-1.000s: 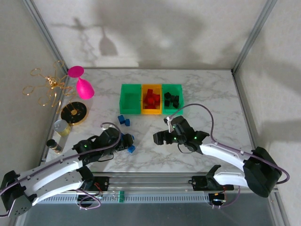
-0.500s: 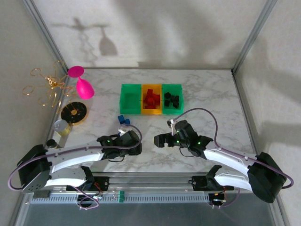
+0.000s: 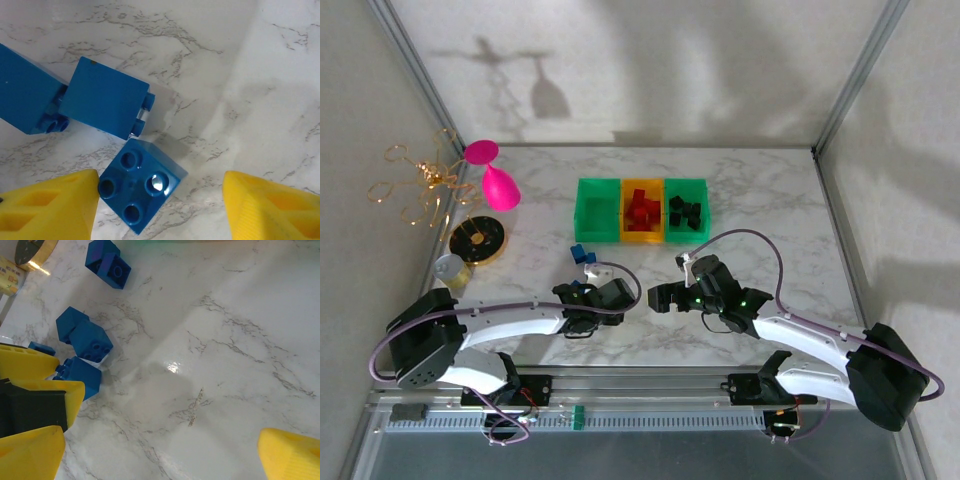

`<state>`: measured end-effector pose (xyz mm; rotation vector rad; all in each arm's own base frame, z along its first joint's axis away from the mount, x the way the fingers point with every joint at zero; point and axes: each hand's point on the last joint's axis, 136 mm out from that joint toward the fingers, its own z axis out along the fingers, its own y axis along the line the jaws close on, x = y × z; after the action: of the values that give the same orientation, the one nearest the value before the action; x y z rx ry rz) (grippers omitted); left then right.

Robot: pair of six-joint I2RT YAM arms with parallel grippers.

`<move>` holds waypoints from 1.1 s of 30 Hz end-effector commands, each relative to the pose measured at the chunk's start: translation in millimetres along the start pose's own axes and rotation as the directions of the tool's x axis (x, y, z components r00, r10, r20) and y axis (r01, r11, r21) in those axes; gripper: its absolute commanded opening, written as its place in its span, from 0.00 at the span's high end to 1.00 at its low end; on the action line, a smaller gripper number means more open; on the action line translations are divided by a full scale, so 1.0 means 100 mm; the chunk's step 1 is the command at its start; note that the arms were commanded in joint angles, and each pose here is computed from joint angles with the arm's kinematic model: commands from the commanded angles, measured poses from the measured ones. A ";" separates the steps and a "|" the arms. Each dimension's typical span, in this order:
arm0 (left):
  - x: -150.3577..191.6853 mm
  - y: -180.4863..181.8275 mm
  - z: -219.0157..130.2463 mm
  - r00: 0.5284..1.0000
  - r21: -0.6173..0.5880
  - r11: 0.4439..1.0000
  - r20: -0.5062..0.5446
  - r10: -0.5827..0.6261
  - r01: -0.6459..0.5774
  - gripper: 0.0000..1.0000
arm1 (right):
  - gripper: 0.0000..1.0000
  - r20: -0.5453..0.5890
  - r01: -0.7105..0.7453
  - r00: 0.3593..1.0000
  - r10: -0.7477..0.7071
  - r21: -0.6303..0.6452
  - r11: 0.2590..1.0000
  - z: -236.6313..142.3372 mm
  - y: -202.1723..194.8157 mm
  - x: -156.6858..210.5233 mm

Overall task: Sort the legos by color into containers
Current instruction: Pick up the lego from the middle-left of the table.

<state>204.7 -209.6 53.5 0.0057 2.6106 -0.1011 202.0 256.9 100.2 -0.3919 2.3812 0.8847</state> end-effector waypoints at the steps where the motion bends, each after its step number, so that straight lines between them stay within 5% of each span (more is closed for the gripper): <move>1: -0.06 0.01 -0.09 0.999 -0.007 1.000 0.031 -0.005 0.005 0.33 | 0.01 0.020 0.000 1.000 0.000 0.003 1.000 -0.02 0.01 -0.01; 18: -0.04 -0.04 0.07 1.000 -0.006 1.000 0.018 -0.003 0.003 0.29 | 0.01 0.016 -0.009 1.000 0.009 0.016 1.000 0.00 0.00 -0.05; 33: -0.04 0.02 0.14 1.000 -0.056 0.998 0.019 0.010 -0.009 0.54 | 0.02 0.043 -0.005 0.999 0.004 0.013 1.000 -0.07 0.03 -0.09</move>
<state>211.8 -216.4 41.5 0.0093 2.6036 -0.0873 205.2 254.5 105.3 -0.3687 2.3614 0.8715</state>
